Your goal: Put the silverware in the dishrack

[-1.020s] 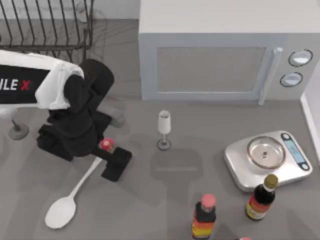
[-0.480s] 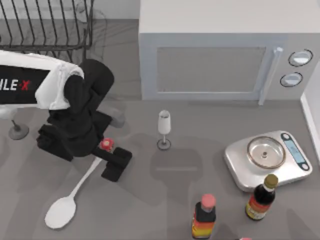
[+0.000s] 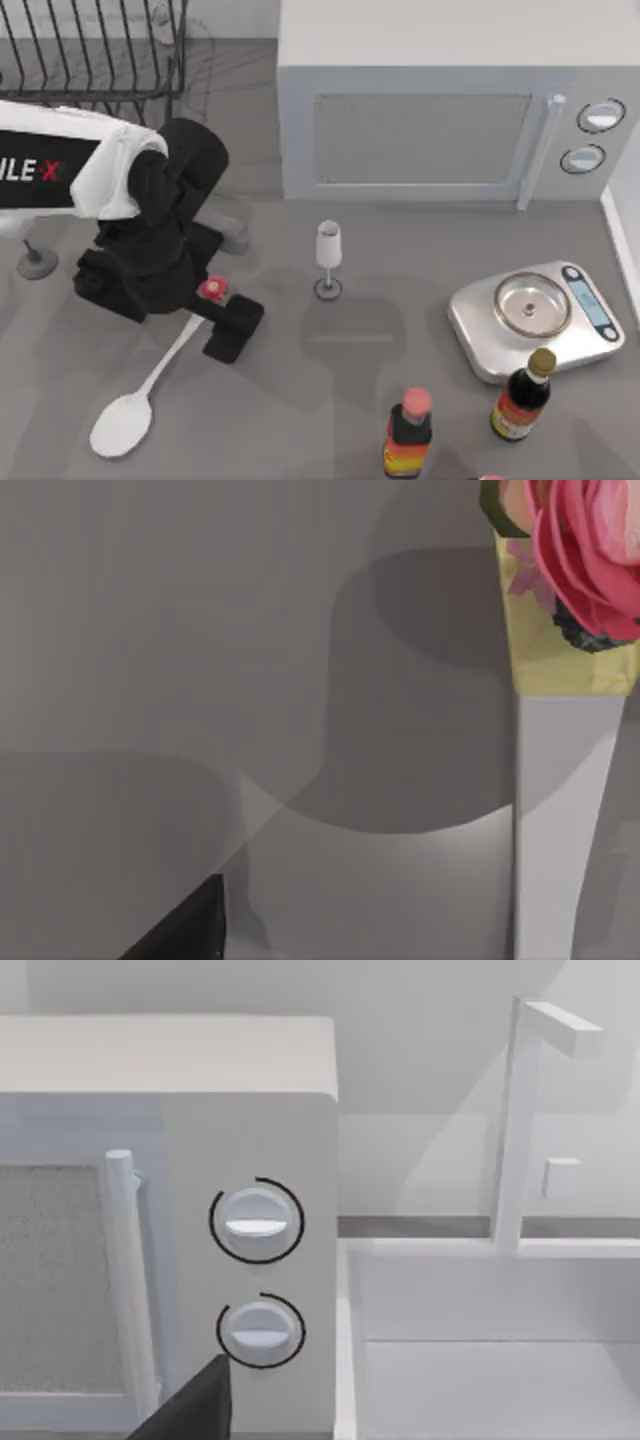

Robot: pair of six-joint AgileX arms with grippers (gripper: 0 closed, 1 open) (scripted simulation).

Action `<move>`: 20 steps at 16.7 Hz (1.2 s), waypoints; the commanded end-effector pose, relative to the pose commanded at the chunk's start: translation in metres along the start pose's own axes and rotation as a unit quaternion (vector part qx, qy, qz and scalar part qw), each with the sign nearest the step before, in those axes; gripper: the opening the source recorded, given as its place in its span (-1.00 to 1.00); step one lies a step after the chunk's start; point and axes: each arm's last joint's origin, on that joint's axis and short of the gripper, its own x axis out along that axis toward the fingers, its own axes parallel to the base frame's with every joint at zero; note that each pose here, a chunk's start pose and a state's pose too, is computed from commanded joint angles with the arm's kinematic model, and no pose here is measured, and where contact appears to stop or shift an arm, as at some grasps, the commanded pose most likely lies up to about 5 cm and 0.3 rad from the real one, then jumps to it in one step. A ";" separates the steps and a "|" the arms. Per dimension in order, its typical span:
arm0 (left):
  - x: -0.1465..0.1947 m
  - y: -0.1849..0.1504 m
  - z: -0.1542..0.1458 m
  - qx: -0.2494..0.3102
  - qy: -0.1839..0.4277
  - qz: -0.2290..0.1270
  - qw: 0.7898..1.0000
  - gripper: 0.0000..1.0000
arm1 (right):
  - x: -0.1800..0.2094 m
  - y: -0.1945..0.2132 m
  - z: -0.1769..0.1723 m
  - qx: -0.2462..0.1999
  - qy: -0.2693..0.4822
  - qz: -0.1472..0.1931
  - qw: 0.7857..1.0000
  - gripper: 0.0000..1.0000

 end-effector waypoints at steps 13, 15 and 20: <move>-0.111 0.000 0.023 -0.001 -0.006 0.000 1.000 -1.00 | 0.000 0.000 0.000 0.000 0.000 0.000 1.000 1.00; -0.146 0.000 0.020 0.000 0.006 -0.001 1.000 -1.00 | 0.000 0.000 0.000 0.000 0.000 0.000 1.000 1.00; -0.215 0.000 0.004 -0.001 -0.015 0.000 1.000 -1.00 | 0.000 0.000 0.000 0.000 0.000 0.000 1.000 1.00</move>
